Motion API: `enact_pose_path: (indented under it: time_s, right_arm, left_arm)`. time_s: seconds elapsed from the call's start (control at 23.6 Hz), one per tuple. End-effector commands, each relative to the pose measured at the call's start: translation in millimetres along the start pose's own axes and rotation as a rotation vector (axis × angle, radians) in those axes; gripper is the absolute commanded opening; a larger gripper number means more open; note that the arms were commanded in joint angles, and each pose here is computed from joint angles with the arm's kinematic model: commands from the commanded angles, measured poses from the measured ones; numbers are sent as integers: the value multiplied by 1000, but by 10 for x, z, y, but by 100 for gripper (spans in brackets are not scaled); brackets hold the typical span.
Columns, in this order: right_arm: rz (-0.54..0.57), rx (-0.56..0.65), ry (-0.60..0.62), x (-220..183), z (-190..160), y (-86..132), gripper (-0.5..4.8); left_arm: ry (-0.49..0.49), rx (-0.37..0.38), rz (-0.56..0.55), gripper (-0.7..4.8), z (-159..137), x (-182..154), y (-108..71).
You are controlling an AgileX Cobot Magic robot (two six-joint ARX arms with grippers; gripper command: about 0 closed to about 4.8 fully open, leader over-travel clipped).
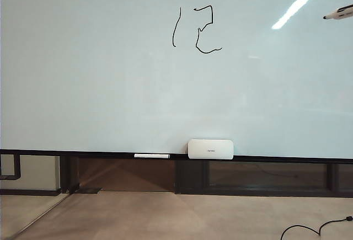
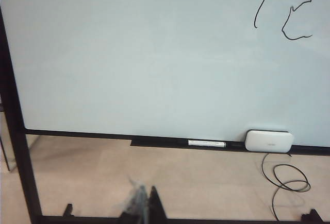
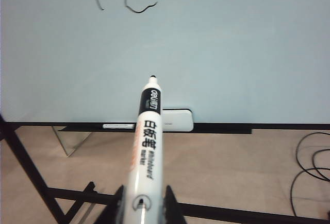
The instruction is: Reach to the right to find the marker pen, pick it up, and write the number 12 on the whiteboard.
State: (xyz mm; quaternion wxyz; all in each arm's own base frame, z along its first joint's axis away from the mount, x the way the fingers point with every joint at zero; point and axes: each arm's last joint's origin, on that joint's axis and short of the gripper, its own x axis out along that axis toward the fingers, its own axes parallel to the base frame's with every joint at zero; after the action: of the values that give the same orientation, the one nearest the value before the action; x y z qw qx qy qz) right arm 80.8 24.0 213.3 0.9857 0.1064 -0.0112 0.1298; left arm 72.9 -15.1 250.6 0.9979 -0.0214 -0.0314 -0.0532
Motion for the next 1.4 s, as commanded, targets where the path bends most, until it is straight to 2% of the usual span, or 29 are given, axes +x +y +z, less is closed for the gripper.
enact_pose_path:
  time_s: [0.04, 0.21, 0.47, 0.76, 1.4]
  right_arm:
    - [37, -26, -4, 2, 2, 11, -1]
    - [53, -35, 24, 16, -64, 4, -1]
    - [66, -40, 79, 52, -231, -22, -1]
    - [83, -38, 123, 81, -438, -57, -1]
    - [77, -75, 161, 97, -568, -84, -1]
  left_arm:
    - [45, -2, -16, -5, -176, 55, -10]
    - [66, 1, -23, -5, -361, 111, -16]
    - [32, 3, -29, -5, -444, 145, -20]
    - [65, 38, -49, -5, -570, 165, -26]
    - [111, 60, -50, -5, -877, 205, -24]
